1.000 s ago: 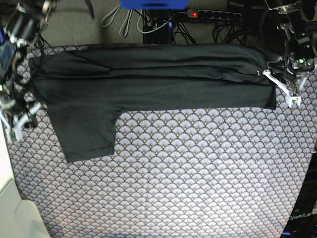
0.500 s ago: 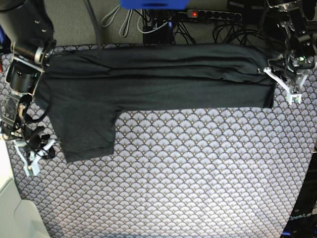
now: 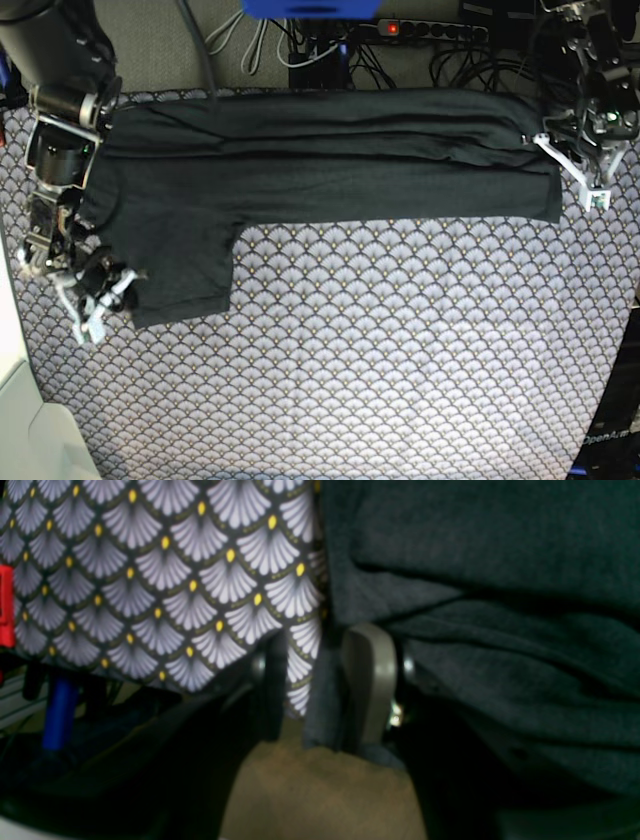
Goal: Fold the T-shirt properly
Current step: 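Move the right gripper to the protruding sleeve and grasp it, then drag the sleeve with the right gripper up onto the folded strip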
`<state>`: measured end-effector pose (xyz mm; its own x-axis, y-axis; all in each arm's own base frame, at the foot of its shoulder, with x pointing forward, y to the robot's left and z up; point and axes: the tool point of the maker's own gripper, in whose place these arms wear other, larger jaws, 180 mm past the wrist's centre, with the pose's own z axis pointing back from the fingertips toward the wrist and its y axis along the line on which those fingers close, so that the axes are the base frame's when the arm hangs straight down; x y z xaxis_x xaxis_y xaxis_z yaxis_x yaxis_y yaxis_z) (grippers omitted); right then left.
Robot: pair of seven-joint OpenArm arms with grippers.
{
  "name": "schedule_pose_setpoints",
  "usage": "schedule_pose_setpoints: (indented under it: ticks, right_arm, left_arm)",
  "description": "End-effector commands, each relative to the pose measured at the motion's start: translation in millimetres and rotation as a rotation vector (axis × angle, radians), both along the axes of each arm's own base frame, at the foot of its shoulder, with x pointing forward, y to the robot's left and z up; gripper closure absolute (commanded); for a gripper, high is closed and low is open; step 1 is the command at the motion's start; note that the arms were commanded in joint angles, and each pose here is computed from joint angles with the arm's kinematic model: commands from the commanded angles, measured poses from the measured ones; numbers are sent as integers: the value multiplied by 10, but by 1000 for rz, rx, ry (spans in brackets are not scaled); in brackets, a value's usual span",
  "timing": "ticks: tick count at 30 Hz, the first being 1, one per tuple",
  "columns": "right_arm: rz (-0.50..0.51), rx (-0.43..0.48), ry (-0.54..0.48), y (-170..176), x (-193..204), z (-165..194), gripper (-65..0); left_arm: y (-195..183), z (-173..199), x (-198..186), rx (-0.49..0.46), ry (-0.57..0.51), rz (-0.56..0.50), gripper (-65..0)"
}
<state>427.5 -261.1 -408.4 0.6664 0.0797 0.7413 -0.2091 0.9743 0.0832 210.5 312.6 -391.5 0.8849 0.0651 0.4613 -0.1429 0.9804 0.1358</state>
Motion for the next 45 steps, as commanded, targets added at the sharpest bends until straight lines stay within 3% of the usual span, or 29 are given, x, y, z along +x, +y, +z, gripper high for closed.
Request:
schedule_pose_setpoints:
  ticks: [1, 10, 25, 42, 45]
  right_arm:
    - [-12, 13, -75, -52, 187, 223, -140]
    - [-34, 43, -47, -119, 109, 65, -140]
    - [-46, 28, -88, -238, 231, 257, -140]
    - [-29, 48, -7, -67, -47, -115, -135]
    - [-25, 56, 2, -15, -76, -161, -93]
  left_arm:
    - [61, 117, 77, 25, -36, -4, -229]
    - [56, 109, 68, 23, -33, -3, -229]
    - [37, 94, 60, 17, -31, -2, -229]
    - [37, 81, 36, 17, -25, -2, -229]
    - [37, 81, 36, 17, -25, -2, -229]
